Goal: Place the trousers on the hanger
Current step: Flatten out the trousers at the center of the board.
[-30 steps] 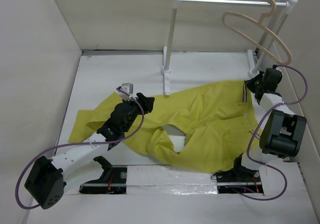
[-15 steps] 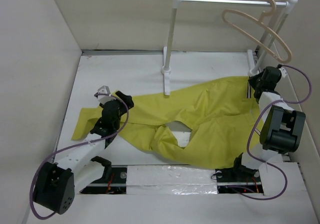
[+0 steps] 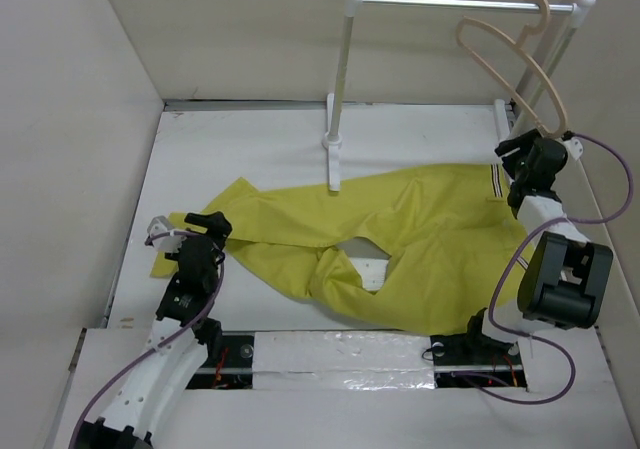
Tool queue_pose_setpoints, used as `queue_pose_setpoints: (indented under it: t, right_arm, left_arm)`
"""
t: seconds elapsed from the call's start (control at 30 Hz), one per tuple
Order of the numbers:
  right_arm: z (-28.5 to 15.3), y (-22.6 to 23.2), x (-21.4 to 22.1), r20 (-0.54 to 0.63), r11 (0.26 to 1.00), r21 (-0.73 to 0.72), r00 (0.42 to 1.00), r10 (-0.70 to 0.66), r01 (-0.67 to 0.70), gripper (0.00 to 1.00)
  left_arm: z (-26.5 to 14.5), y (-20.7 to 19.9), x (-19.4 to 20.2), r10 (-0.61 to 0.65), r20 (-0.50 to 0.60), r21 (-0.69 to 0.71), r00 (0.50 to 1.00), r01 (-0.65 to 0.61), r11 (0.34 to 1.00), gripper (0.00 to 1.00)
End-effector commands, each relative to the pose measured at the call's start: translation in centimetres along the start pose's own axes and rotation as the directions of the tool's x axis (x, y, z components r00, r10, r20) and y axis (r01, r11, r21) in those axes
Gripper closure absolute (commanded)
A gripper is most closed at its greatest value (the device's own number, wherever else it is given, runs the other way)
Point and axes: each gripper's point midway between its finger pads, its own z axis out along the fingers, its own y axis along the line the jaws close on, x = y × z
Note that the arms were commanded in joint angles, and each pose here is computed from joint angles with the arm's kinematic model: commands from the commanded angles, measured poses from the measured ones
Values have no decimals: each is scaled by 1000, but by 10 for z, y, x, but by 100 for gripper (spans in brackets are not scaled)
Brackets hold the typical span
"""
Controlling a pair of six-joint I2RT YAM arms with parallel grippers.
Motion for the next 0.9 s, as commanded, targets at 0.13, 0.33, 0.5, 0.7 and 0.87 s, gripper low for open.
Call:
queue_pose_setpoints:
  t: [0.13,0.33,0.5,0.7,0.87]
  right_arm:
    - [-66,73,47,-48,947,-321,999,-14,-2,31]
    - [-124,107,105,-162,863,-504,986,-45,-44,34]
    - [-185,154,117,-156,750,-662,978,-140,2,34]
    - [-224,173,158,-158,668,-735,929,-334,115,41]
    - [-230,164,185,-192,643,-758,904,-382,111,47]
  left_arm:
    - [-9,51,-4,-58,62,-209,996,70,975,26]
    - [-3,59,-19,-97,142,-265,985,132,955,20]
    - [6,64,-19,-132,187,-311,973,186,932,14]
    - [36,59,-35,-164,224,-306,961,230,924,25]
    - [65,46,-49,-176,233,-277,956,239,931,50]
